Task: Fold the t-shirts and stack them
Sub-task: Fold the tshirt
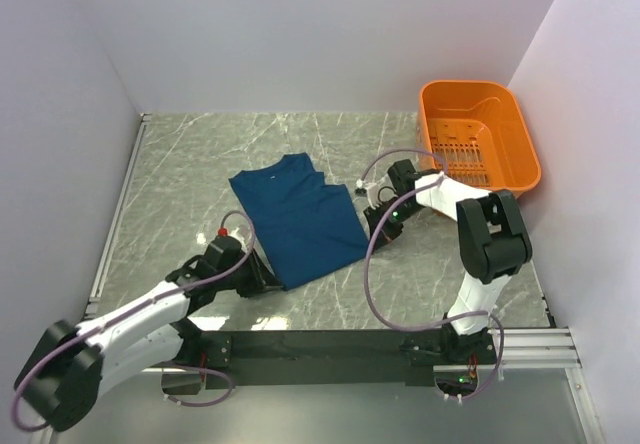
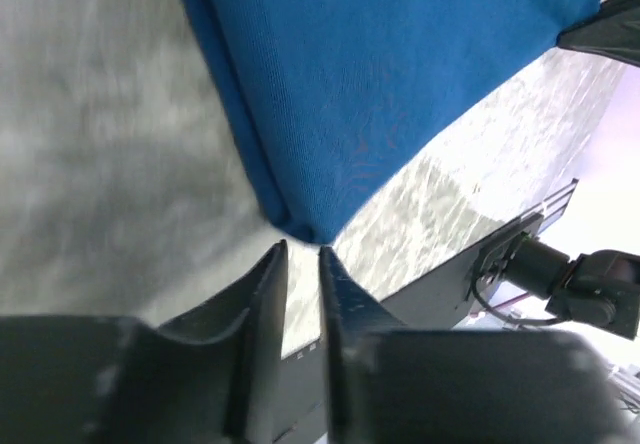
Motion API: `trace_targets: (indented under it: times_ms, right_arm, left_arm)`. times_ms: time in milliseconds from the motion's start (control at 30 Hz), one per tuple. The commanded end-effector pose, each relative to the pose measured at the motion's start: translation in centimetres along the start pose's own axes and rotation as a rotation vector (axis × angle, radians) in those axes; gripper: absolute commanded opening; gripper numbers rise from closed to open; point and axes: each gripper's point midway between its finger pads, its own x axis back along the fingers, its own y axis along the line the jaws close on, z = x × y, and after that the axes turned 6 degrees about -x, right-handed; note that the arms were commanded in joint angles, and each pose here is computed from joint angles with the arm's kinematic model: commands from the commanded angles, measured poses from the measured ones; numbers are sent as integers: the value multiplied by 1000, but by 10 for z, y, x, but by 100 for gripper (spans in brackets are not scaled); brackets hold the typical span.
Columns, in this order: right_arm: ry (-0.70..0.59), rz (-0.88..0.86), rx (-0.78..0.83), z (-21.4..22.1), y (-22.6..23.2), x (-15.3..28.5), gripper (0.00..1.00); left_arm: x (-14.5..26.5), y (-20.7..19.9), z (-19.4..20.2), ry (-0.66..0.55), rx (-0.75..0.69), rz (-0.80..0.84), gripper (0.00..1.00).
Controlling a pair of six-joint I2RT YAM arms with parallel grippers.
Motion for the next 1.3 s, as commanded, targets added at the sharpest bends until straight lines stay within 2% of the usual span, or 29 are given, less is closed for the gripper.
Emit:
trace_targets:
  times_ms: [0,33,67,100,133,200,233,333,433,467,533,567,700,833,1133,1267]
  right_arm:
    - [-9,18,119,9,12,25,8]
    - [-12,33,137,10,11,28,23]
    - [-16,48,161,10,12,33,30]
    - [-35,80,223,6,12,41,42]
    - [-52,95,259,0,13,47,47]
    - [-71,90,364,-6,18,57,54]
    - [-89,84,404,-14,20,61,57]
    - [-112,15,559,-25,30,62,60]
    - [-101,-93,839,-11,42,57,64]
    - [-109,-125,1019,-7,45,54,66]
    - [-99,-141,1157,11,46,47,73]
    - [-106,-100,1243,5,42,45,74]
    - [-28,-102,1296,12,36,28,73]
    - [2,-54,1333,10,34,13,72]
    - [3,-33,1340,3,35,6,71]
    - [0,-36,1335,4,34,3,71]
  left_arm:
    - [19,-15,-9,-69,20,-29,31]
    - [33,-27,-21,-130,10,-18,47]
    - [41,-35,-26,-155,-1,-2,52]
    - [56,-54,-37,-202,-41,51,58]
    - [62,-55,-40,-214,-61,42,59]
    - [71,-68,-46,-231,-129,69,60]
    - [74,-74,-49,-235,-212,78,60]
    - [68,-84,-48,-197,-351,107,61]
    - [55,-91,-38,-145,-485,121,60]
    - [50,-91,-30,-127,-531,108,60]
    - [40,-87,-21,-96,-607,64,61]
    - [36,-88,-11,-87,-652,50,61]
    - [21,-88,5,-80,-766,-1,62]
    - [2,-82,10,-63,-819,-58,64]
    - [-29,-42,16,43,-845,-263,65]
    - [-31,-30,14,35,-822,-323,64]
